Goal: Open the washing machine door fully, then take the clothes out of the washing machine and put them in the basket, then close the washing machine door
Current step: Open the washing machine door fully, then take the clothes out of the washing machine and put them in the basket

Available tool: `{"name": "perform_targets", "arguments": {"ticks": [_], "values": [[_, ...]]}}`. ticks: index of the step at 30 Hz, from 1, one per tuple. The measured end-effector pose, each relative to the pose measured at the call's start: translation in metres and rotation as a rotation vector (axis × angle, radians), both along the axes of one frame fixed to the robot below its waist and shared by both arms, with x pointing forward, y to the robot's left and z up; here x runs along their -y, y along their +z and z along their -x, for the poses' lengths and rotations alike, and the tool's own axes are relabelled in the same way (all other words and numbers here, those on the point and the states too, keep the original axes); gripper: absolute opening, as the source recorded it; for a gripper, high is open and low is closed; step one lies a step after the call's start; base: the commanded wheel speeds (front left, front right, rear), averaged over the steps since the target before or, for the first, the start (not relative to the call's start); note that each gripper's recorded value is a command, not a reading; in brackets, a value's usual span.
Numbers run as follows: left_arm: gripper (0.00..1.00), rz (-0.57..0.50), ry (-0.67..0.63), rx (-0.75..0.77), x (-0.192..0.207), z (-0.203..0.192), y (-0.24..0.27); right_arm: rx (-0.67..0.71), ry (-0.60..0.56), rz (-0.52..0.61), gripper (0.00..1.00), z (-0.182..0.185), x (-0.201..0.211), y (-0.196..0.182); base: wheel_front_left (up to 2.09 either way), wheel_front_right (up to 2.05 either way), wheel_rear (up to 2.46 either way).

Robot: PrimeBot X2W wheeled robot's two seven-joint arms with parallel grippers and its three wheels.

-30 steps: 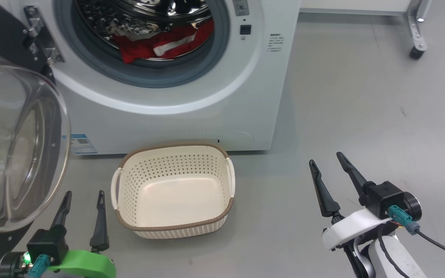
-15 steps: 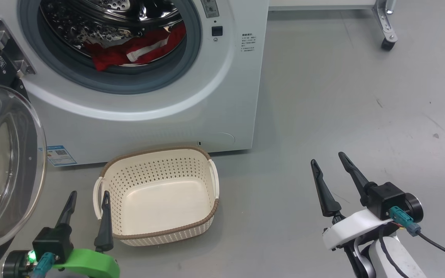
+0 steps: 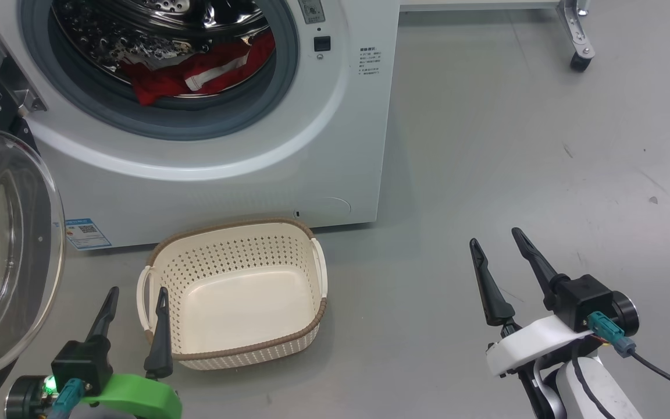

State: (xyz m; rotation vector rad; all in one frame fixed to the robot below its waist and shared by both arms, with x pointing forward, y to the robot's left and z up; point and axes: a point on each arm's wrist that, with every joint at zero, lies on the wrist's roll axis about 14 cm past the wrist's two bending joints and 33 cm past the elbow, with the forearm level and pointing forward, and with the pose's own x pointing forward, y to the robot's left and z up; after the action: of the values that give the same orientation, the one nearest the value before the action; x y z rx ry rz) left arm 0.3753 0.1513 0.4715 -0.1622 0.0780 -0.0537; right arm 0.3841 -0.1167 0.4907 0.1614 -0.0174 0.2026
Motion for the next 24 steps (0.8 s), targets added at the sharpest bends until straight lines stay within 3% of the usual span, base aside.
{"name": "perform_targets", "arguments": {"ticks": [24], "values": [[1.00,0.002,-0.008,0.030,0.003,0.001,0.011,0.009,0.000,-0.008,1.00,0.006,-0.001,0.004,0.16,-0.16,0.00]]}}
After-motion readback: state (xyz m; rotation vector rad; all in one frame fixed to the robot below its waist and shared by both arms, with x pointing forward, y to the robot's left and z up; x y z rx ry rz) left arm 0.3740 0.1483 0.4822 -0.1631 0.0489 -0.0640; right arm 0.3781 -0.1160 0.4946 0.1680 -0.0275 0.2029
